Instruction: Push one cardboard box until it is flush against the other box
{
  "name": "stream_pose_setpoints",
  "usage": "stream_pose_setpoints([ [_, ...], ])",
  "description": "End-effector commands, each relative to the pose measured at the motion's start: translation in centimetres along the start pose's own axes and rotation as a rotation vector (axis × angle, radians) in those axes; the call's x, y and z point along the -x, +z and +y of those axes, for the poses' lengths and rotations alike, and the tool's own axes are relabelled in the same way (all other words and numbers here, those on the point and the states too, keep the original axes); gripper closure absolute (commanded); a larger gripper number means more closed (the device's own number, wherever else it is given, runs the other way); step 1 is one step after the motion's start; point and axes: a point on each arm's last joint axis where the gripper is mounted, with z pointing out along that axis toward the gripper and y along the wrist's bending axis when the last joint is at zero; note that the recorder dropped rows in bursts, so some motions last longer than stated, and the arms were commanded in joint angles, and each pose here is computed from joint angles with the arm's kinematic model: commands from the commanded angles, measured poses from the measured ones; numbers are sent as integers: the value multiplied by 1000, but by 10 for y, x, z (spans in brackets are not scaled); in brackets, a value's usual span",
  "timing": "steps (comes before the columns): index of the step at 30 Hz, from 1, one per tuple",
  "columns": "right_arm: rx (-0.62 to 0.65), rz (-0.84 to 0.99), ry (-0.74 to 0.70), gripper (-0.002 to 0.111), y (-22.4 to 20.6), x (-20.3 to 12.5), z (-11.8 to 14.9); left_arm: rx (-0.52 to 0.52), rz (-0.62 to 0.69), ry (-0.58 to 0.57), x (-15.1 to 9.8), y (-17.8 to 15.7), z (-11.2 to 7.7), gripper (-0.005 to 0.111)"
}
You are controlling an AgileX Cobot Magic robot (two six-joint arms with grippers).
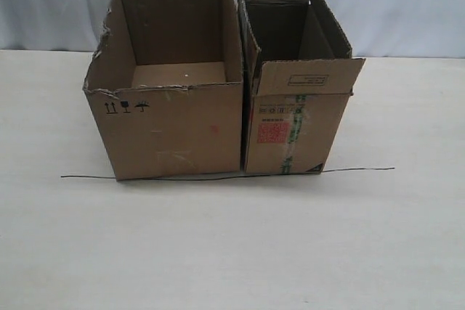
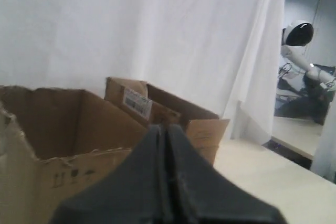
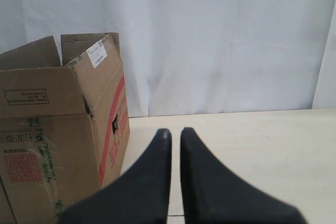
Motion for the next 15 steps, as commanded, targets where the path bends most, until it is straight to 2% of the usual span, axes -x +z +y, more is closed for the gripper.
stream_pose_setpoints([
  [1,5,-5,-1,103,0,-1,0,171,13,49,-17,-2,23,107],
  [5,5,-5,-1,103,0,-1,0,344,-12,42,-22,-6,40,107],
  [7,5,-5,-1,103,0,-1,0,384,-31,22,-20,-7,43,107],
  [15,5,-5,-1,103,0,-1,0,394,-78,-104,-18,-8,44,107],
])
